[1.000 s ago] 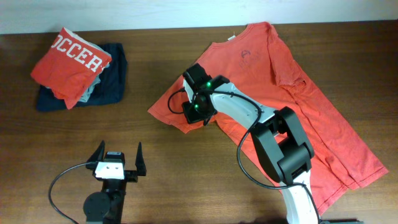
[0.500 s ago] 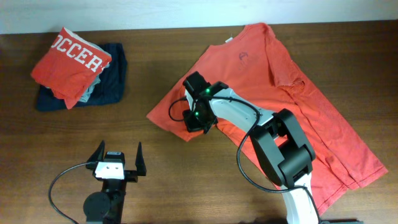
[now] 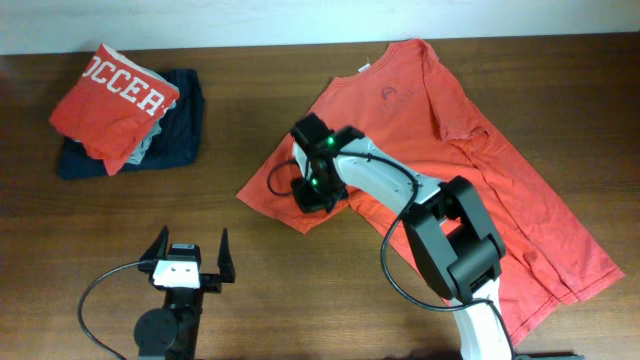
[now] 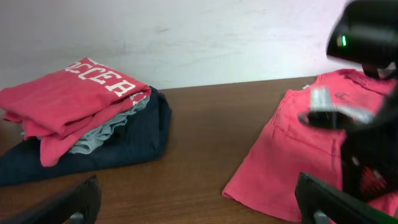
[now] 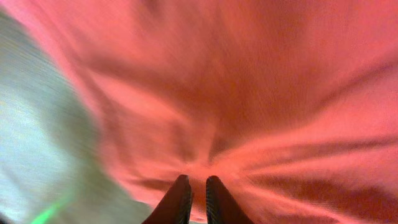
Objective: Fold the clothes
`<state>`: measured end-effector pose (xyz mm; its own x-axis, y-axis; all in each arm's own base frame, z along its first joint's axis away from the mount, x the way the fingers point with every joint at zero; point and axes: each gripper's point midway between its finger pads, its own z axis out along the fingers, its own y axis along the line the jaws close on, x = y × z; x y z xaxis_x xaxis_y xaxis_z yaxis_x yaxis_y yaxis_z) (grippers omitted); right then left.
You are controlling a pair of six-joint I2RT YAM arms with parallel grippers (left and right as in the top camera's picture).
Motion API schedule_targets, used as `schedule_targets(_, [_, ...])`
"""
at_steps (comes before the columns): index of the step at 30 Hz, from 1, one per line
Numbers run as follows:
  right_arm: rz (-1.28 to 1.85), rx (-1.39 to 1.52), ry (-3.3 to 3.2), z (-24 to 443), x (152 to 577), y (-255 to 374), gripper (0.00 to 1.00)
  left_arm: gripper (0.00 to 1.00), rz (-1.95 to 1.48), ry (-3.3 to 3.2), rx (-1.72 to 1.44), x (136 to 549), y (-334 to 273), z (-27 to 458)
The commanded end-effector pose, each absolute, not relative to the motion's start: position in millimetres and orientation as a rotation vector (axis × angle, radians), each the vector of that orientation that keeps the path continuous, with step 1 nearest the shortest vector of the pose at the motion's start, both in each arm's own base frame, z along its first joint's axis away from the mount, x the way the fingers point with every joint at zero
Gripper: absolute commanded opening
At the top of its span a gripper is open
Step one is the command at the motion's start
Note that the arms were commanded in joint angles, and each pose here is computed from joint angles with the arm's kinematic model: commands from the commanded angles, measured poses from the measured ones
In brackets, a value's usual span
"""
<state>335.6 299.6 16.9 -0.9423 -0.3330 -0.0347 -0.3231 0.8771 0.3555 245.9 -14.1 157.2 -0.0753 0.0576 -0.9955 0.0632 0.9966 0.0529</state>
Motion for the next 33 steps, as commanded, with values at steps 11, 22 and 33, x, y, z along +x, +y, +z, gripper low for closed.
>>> schedule_targets(11, [-0.320, 0.262, -3.345, 141, 443, 185, 0.23, 0.99, 0.008, 1.649, 0.106, 246, -14, 156])
schedule_targets(22, [-0.002, -0.424, -3.262, 133, 449, -22, 0.62, 0.99, 0.008, 1.650, 0.106, 246, -14, 156])
schedule_targets(33, [-0.085, -0.693, -3.323, 139, 461, -113, 0.64, 0.99, 0.007, 1.649, 0.106, 246, -14, 156])
